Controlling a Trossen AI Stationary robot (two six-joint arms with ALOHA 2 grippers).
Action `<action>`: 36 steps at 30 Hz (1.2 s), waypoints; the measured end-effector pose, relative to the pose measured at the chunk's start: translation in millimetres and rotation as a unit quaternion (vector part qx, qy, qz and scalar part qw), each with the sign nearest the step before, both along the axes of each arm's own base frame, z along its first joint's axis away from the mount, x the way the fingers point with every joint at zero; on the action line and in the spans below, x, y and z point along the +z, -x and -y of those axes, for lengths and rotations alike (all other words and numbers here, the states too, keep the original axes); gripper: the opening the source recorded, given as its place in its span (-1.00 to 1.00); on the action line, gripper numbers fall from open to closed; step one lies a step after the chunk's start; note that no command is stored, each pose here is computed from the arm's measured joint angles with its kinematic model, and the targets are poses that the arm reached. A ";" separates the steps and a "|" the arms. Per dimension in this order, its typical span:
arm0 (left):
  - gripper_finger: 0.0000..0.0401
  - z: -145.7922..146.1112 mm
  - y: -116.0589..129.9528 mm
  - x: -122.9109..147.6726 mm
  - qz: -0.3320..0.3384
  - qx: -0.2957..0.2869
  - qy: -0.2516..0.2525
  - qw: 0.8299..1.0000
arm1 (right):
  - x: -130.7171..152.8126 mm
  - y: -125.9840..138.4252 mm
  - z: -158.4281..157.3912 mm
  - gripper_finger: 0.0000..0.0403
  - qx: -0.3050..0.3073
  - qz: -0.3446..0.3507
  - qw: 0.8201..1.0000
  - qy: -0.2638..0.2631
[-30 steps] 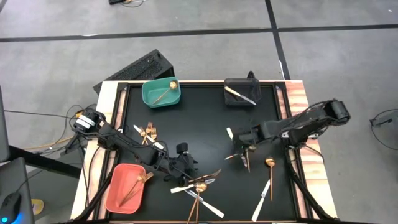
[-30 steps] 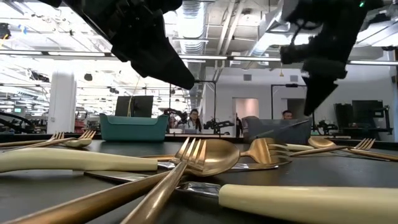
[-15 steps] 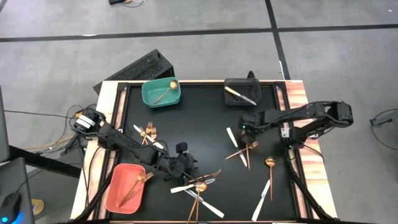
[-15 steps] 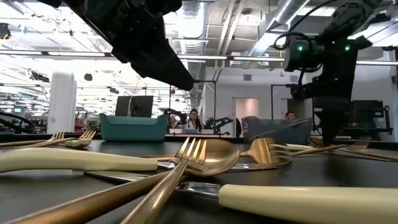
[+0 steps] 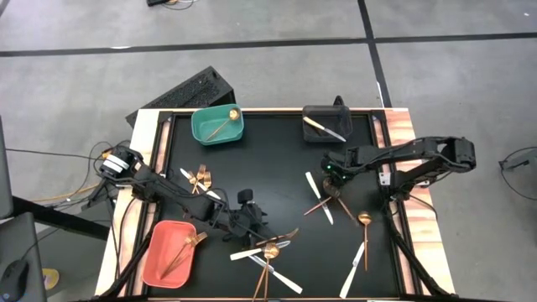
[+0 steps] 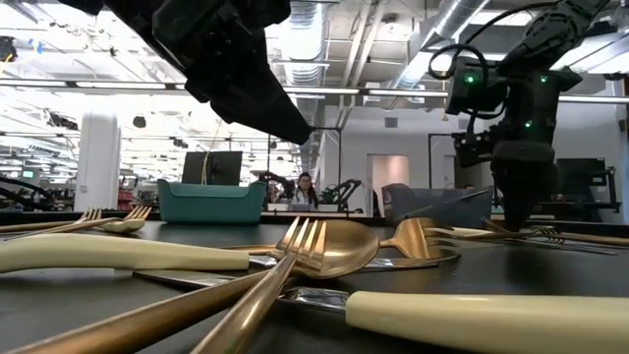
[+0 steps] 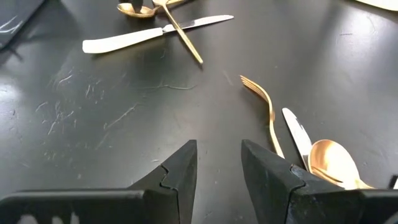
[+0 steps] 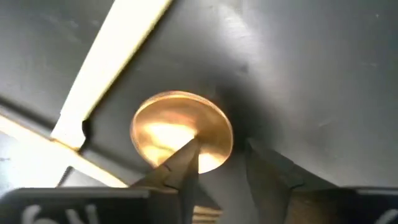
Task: Sort silverware by color (type)
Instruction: Put the gold spoon into the green bin
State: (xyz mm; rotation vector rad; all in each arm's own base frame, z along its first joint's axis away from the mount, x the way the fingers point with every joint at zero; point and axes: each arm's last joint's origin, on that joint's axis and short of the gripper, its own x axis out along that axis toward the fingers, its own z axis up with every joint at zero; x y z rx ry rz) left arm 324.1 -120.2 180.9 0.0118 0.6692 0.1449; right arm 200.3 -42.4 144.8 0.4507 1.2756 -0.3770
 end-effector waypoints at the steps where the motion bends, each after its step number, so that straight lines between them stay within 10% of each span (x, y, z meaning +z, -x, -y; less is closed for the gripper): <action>1: -0.43 0.0 0.0 0.0 0.000 0.000 0.000 1.000 | 0.1 -0.5 -1.1 -0.38 0.001 0.003 1.000 -0.005; 22: -0.43 -1.2 -0.4 0.3 0.004 0.010 -0.006 1.000 | 5.9 -17.6 -23.4 -0.96 0.055 0.081 0.995 -0.030; 29: -0.43 -8.3 -2.5 1.7 0.020 0.054 -0.028 0.998 | 22.0 -16.6 -26.4 -0.97 0.010 0.125 0.989 0.082; 36: -0.43 -20.8 -7.9 3.1 0.030 0.074 -0.024 0.997 | 57.2 -12.1 -53.3 -0.97 -0.042 0.249 0.944 0.213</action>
